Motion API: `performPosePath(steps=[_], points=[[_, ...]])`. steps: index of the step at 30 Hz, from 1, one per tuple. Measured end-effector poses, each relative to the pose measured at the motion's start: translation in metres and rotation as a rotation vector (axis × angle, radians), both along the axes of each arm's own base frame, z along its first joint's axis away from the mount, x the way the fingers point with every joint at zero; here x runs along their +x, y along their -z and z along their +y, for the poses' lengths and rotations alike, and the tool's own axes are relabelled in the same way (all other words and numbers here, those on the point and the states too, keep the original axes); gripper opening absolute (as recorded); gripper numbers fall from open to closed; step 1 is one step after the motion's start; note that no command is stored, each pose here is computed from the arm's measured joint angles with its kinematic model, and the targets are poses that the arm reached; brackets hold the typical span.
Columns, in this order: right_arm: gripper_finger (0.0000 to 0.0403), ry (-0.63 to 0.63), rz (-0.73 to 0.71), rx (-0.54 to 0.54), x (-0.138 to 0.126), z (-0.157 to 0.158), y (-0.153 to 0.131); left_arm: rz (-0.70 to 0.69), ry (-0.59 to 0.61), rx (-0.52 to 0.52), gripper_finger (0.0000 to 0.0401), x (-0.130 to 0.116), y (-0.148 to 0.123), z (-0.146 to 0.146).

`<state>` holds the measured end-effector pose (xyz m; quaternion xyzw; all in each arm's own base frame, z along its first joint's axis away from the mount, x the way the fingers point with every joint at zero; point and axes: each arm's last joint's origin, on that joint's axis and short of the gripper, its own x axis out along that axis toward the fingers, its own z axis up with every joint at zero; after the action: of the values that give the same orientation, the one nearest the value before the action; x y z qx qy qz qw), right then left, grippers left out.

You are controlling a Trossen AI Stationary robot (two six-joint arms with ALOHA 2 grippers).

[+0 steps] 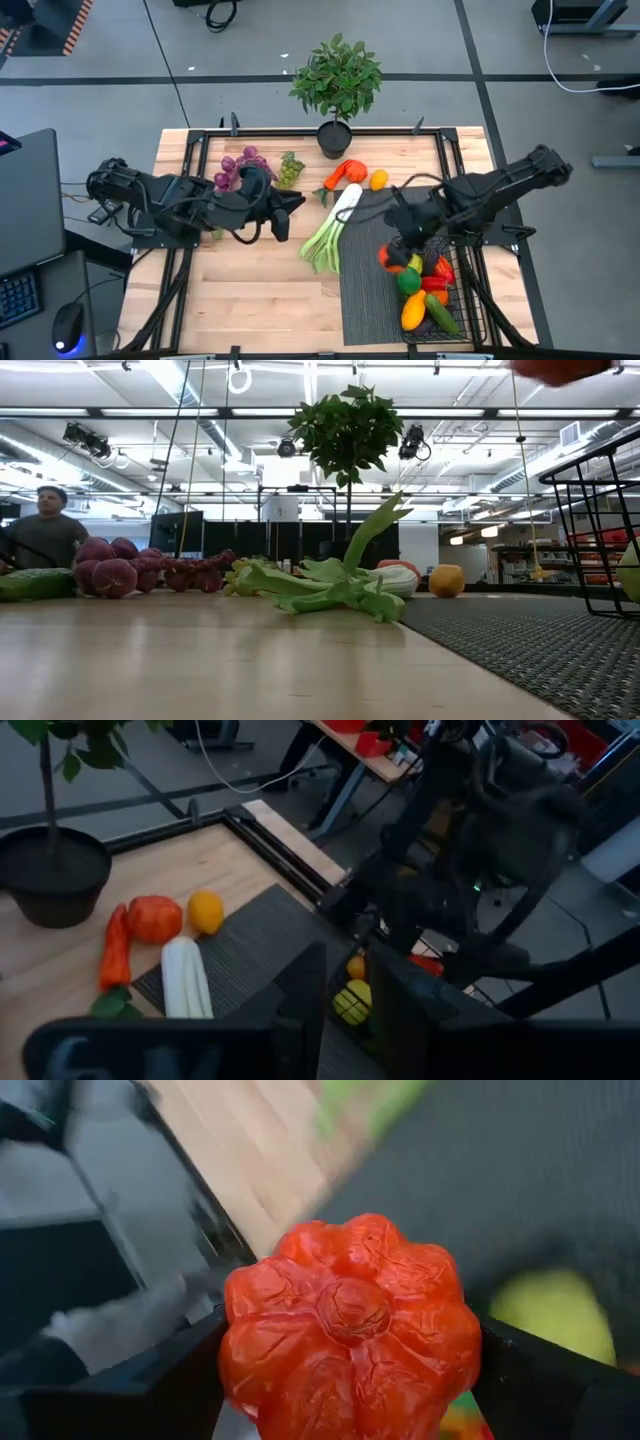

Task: Build produce basket
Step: Put the bottom squash into the black wire basket

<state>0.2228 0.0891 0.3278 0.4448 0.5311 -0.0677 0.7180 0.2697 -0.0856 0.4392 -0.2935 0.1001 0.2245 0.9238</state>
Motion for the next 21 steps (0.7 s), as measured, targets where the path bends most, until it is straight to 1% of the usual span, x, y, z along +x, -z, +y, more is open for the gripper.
performPosePath(steps=[3,5,8,10,13,21], points=[[0.0352,-0.015,0.156,0.027,-0.015,0.012,0.005,0.004,0.018,-0.011,0.0083,0.004,0.002,0.001],[0.0354,-0.026,0.244,0.014,-0.026,0.02,0.009,0.007,0.037,-0.02,0.0081,0.006,0.003,0.0],[0.0364,-0.049,0.356,-0.067,-0.043,0.027,0.013,0.009,0.05,-0.02,0.0082,0.009,0.004,-0.001],[0.0377,-0.061,0.405,-0.126,-0.053,0.031,0.014,0.01,0.067,-0.015,0.0085,0.014,0.006,-0.003],[0.0394,-0.069,0.454,-0.182,-0.063,0.034,0.016,0.025,0.083,0.007,0.0091,0.018,0.009,-0.005],[0.0397,-0.05,0.417,-0.236,-0.068,0.039,0.016,0.043,0.073,0.002,0.0094,0.03,0.018,-0.006]])
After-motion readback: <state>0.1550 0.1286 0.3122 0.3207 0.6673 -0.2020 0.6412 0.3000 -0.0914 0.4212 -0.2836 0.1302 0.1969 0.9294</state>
